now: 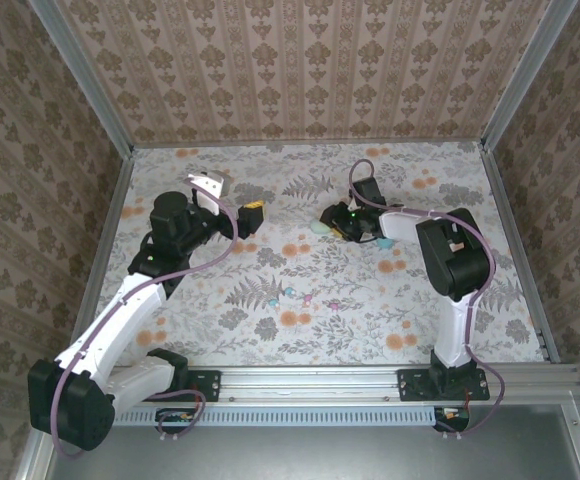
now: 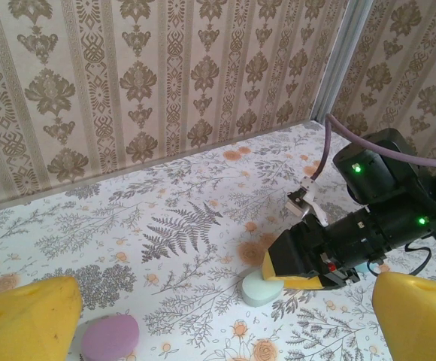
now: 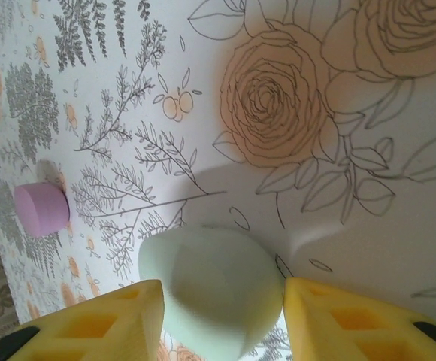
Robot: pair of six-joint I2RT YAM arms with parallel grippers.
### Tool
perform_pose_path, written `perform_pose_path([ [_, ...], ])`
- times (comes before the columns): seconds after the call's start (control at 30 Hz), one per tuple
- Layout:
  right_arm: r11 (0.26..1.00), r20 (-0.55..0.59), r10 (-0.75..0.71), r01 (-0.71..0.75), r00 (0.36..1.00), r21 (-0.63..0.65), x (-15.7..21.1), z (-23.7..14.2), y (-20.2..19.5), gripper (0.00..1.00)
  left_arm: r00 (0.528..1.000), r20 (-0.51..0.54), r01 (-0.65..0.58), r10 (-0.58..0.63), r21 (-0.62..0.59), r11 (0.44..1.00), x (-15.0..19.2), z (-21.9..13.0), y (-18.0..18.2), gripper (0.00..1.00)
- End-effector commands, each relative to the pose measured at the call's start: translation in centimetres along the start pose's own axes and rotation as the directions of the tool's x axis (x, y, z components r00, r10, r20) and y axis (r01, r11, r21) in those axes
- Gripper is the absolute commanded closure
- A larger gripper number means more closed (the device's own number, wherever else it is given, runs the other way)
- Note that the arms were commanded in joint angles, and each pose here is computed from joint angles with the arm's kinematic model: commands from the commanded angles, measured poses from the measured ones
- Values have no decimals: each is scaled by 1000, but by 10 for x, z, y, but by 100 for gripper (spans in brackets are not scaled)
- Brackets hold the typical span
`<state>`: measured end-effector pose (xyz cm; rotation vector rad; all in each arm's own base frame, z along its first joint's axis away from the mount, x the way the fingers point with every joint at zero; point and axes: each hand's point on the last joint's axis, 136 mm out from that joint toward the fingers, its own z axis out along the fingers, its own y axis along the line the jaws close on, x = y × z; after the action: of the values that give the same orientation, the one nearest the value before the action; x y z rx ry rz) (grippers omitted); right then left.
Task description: Insert the wireless bluetooth earbuds into the charging case
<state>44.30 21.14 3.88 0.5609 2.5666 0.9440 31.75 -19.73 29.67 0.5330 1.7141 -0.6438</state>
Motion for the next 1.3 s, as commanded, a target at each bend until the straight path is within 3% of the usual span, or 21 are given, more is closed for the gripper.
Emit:
perform_pose_path([
  [0.0, 997, 41, -68, 66, 997, 34, -10, -28, 12, 51, 1000, 26, 17, -17, -1, 1000, -14, -1, 1, 0],
  [0.23, 969, 104, -210, 193, 972, 155, -15, -83, 14, 48, 999, 5, 50, -50, -8, 999, -11, 2, 5, 0],
  [0.4, 938, 171, -274, 224, 946, 264, -23, -123, -8, 46, 997, -6, 80, -80, -11, 997, -11, 5, 8, 0],
  [0.6, 930, 155, -204, 141, 967, 340, -23, -145, -63, 45, 994, -17, 107, -107, 1, 994, -11, 8, 8, 0],
  [0.83, 919, 111, -171, 117, 979, 377, -24, -153, -92, 42, 993, -19, 118, -118, 8, 993, -10, 10, 8, 0],
  [0.97, 928, 67, -206, 173, 976, 330, -25, -145, -80, 42, 991, -37, 130, -130, -22, 991, -5, 12, 14, 0],
  [1.1, 923, 41, -312, 292, 949, 252, -30, -127, -43, 42, 974, -108, 183, -201, -155, 971, 15, 16, 40, 0],
  [1.17, 899, 19, -391, 377, 920, 225, -32, -115, -22, 42, 949, -154, 235, -275, -237, 943, 31, 17, 60, 0],
  [1.27, 822, -22, -543, 537, 839, 189, -28, -91, 14, 42, 885, -208, 357, -416, -269, 895, 53, 19, 80, 1],
])
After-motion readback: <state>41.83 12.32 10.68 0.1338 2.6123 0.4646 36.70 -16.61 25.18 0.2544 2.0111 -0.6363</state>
